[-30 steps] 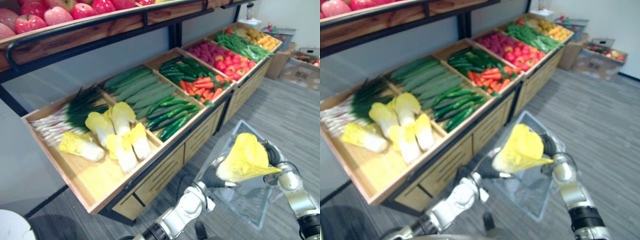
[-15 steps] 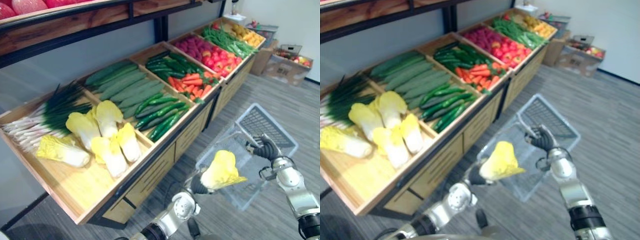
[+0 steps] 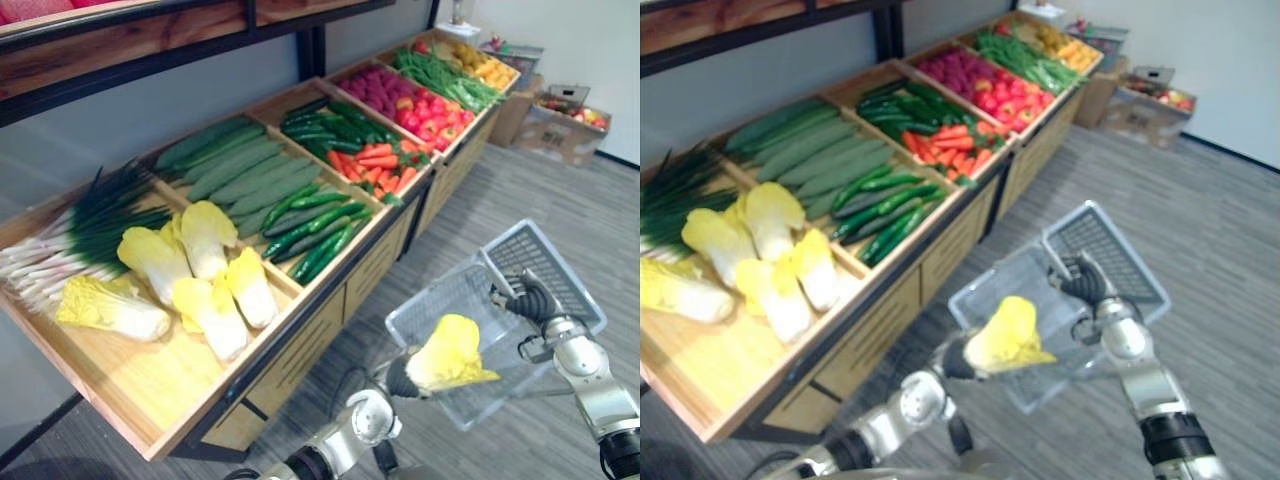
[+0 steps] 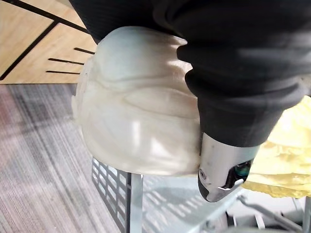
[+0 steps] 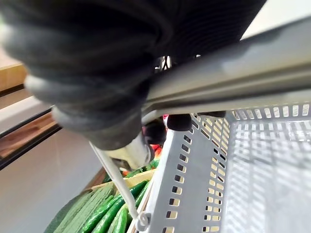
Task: Pick vegetable in the basket
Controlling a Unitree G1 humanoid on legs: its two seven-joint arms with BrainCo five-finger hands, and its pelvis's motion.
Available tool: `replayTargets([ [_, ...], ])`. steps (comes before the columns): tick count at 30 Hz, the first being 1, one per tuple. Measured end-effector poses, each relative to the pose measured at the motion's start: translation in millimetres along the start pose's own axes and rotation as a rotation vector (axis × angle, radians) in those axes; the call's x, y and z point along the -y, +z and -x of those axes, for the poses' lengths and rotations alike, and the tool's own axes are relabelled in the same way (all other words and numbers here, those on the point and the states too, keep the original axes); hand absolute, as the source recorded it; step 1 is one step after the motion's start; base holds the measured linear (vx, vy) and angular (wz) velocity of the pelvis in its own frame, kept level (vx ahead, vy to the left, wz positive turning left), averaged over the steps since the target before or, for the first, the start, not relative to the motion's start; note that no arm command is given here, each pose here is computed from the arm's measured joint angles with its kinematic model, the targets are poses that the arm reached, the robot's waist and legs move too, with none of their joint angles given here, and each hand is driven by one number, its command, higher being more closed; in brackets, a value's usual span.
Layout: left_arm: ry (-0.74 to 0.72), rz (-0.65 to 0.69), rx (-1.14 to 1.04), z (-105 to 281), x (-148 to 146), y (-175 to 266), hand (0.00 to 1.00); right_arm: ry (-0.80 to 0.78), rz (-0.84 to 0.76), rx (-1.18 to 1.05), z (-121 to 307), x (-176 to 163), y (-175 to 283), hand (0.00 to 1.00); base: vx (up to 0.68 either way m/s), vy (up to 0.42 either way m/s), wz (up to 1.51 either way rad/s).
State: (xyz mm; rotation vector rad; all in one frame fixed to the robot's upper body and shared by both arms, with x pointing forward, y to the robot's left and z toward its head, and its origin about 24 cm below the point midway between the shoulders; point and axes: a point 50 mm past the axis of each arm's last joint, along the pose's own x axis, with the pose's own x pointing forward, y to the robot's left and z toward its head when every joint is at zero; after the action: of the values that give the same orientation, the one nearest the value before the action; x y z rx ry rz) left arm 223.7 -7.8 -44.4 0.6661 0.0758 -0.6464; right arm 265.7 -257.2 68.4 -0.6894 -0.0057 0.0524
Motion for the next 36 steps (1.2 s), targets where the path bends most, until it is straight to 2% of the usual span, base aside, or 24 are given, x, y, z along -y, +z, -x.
replayTargets([
  [6,0.007,-0.066,0.145,-28.0,-12.2,47.4,1.00,-0.002,-0.012,0.015,-2.9,0.8,3.6,1.00,0.01,-0.037,0.00],
  [14,-0.045,-0.132,0.164,-26.9,-4.5,49.2,1.00,0.037,-0.008,0.023,-4.5,0.4,5.6,1.00,0.00,-0.050,0.00],
  [15,-0.046,-0.132,0.165,-26.9,-4.3,49.3,0.00,0.041,-0.008,0.023,-4.5,-0.1,5.6,1.00,-0.01,-0.062,0.00],
  [19,-0.057,-0.144,0.174,-26.6,-2.1,50.7,0.00,0.081,-0.025,0.039,-6.0,-6.1,9.3,1.00,-0.02,-0.059,-0.05],
  [36,-0.121,-0.188,0.204,-26.6,0.3,57.1,0.00,0.075,-0.027,0.032,-6.2,-5.0,8.4,1.00,-0.02,-0.043,0.07],
])
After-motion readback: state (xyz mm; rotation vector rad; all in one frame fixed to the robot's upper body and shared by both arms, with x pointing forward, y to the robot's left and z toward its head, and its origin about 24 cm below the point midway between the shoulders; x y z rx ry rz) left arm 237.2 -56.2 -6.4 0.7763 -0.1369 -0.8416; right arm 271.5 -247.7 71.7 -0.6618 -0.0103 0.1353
